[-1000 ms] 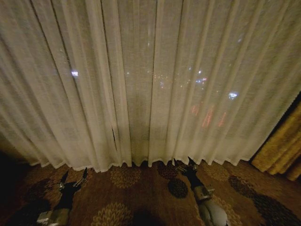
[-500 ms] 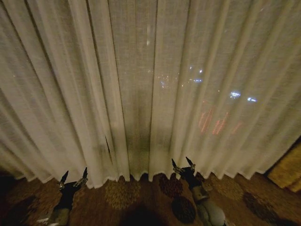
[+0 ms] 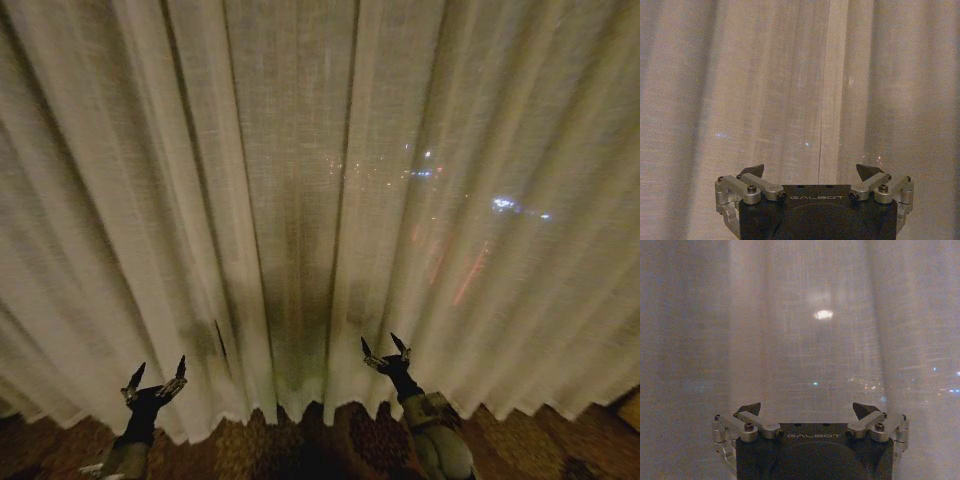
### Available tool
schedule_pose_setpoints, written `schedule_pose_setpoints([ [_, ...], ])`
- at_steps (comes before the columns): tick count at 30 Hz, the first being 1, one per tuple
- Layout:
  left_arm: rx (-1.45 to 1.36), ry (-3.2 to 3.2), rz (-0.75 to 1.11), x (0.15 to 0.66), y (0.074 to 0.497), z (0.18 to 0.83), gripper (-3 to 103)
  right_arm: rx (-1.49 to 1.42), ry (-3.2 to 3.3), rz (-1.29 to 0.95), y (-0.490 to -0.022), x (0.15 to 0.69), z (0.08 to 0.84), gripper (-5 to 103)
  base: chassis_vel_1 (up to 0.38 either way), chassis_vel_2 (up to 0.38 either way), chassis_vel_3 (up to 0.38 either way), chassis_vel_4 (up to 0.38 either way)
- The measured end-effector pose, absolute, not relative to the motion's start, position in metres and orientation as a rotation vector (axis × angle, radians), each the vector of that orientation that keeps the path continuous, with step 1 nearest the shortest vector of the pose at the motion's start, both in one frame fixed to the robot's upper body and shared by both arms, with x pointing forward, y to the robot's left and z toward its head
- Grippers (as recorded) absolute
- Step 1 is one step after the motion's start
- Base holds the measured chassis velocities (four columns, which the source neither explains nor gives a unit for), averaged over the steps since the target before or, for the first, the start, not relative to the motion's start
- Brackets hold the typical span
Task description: Open the curtains by pulling them apart, changing their state from closed to fully open.
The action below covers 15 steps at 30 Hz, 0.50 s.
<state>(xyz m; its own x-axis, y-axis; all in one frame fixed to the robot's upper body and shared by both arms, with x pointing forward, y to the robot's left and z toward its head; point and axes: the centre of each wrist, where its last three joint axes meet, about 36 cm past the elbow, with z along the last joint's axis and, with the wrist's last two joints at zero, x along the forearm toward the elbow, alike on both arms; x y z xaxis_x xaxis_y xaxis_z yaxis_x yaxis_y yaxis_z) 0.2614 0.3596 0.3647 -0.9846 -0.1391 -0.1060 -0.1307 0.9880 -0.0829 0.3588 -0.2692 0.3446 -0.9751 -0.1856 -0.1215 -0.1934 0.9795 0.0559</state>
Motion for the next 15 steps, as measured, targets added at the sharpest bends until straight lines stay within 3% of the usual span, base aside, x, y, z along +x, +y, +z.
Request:
schedule_pose_setpoints([
  [6, -0.206, 3.021, -0.115, 0.261, 0.360, 0.365, 100, -0.262, 3.008, 0.119, -0.266, 0.364, 0.348, 100, -0.128, 0.140, 0.082, -0.115],
  [15, -0.206, 3.021, -0.115, 0.261, 0.360, 0.365, 100, -0.404, 2.979, 0.171, -0.267, 0.372, 0.349, 100, 0.022, -0.038, -0.017, 0.040],
])
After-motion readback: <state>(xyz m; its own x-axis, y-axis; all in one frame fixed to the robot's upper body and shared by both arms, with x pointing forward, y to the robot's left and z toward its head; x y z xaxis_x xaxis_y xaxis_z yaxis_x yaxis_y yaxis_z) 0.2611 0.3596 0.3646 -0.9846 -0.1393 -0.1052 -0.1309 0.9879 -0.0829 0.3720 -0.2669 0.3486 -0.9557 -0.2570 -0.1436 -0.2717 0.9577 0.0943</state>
